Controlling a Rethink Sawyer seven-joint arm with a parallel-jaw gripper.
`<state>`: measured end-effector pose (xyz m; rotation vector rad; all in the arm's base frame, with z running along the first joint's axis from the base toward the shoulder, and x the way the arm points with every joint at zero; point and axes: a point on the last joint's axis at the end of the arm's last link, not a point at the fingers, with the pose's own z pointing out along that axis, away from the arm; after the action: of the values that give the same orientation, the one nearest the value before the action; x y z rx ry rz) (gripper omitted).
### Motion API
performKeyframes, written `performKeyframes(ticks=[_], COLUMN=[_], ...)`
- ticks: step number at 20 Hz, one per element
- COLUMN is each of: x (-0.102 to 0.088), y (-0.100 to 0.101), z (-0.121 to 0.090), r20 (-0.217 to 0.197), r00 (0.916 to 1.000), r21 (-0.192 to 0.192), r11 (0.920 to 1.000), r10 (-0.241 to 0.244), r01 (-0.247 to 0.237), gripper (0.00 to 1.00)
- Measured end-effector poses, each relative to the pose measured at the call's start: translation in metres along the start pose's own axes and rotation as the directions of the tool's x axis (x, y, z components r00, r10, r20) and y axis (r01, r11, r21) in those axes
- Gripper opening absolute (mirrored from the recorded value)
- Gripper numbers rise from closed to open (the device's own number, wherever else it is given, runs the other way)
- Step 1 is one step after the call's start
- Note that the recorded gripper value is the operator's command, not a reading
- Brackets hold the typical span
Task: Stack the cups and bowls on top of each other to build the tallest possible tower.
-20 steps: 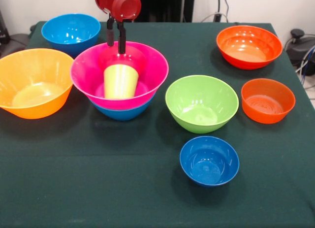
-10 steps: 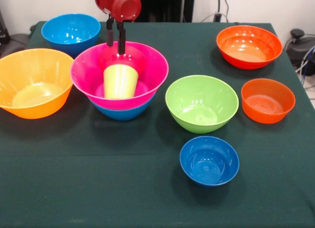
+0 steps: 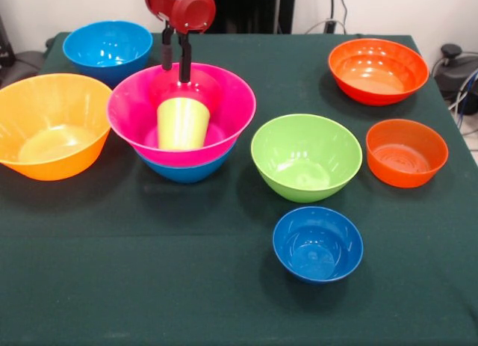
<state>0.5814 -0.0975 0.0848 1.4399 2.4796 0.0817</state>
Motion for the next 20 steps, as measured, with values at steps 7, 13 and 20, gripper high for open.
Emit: performKeyframes(ticks=[7, 13, 20], x=[0.003, 0.007, 0.014], y=[0.0, -0.001, -0.003], z=[-0.001, -0.002, -0.003], r20=[0.005, 0.0, -0.021], r00=[1.0, 0.9999, 0.9995], r21=[0.007, 0.022, 0.042], r11=[0.9999, 0.9996, 0.9988], r10=[-0.008, -0.016, -0.025], r01=[0.008, 0.016, 0.026], gripper=[1.0, 1.0, 1.0])
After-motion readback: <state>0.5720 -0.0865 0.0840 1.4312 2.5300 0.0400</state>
